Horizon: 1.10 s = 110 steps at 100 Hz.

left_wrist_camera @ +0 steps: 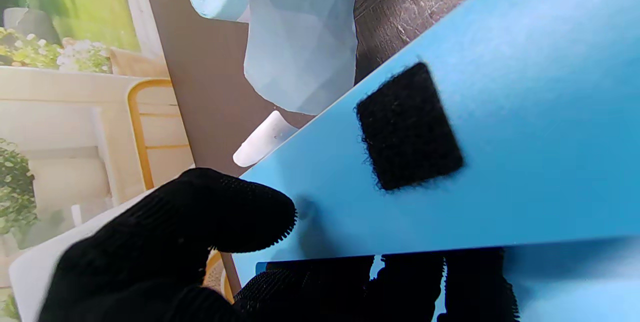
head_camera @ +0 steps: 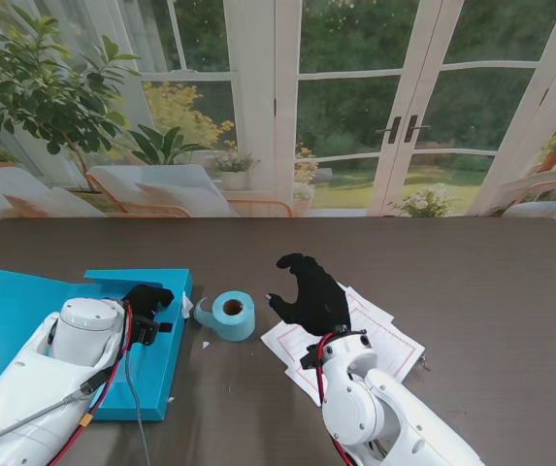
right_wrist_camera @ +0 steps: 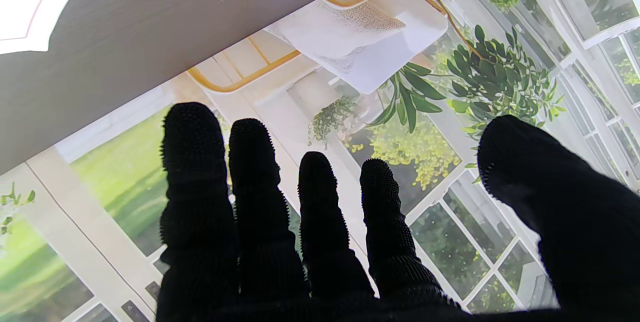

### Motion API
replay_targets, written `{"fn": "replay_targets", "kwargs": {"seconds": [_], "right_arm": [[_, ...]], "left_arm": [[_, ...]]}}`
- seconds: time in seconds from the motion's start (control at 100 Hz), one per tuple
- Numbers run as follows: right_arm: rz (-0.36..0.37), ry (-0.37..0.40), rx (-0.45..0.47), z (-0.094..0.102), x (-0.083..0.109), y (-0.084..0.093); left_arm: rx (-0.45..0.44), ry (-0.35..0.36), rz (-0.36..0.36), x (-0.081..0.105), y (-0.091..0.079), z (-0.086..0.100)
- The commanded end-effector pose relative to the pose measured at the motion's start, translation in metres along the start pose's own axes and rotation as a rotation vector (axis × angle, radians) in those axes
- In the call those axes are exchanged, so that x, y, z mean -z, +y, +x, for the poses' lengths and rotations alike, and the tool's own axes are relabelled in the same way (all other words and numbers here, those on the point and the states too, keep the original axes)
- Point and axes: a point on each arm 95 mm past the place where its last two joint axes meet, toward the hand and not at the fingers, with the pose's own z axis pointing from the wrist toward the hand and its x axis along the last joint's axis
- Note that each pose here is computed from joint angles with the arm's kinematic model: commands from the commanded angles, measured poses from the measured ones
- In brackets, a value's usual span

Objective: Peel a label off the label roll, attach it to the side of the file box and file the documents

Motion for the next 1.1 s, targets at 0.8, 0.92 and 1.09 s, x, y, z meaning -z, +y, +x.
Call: {"fn": "replay_targets", "kwargs": {"seconds": [0.8, 0.92, 1.09], "right_arm": [[0.026, -0.004, -0.021, -0.001, 0.005, -0.003], [0.027, -0.008, -0.023, -0.002, 0.004, -0.003], [0.015, -0.008, -0.021, -0.008, 0.005, 0.004]], "left_arm": [[-0.115, 0.11, 0.119, 0.059, -0.013, 0.019], [-0.215, 0.214, 0.237, 0.078, -0.008, 0.029], [-0.296, 0.487, 0.376, 0.096, 0.003, 0.04]]}}
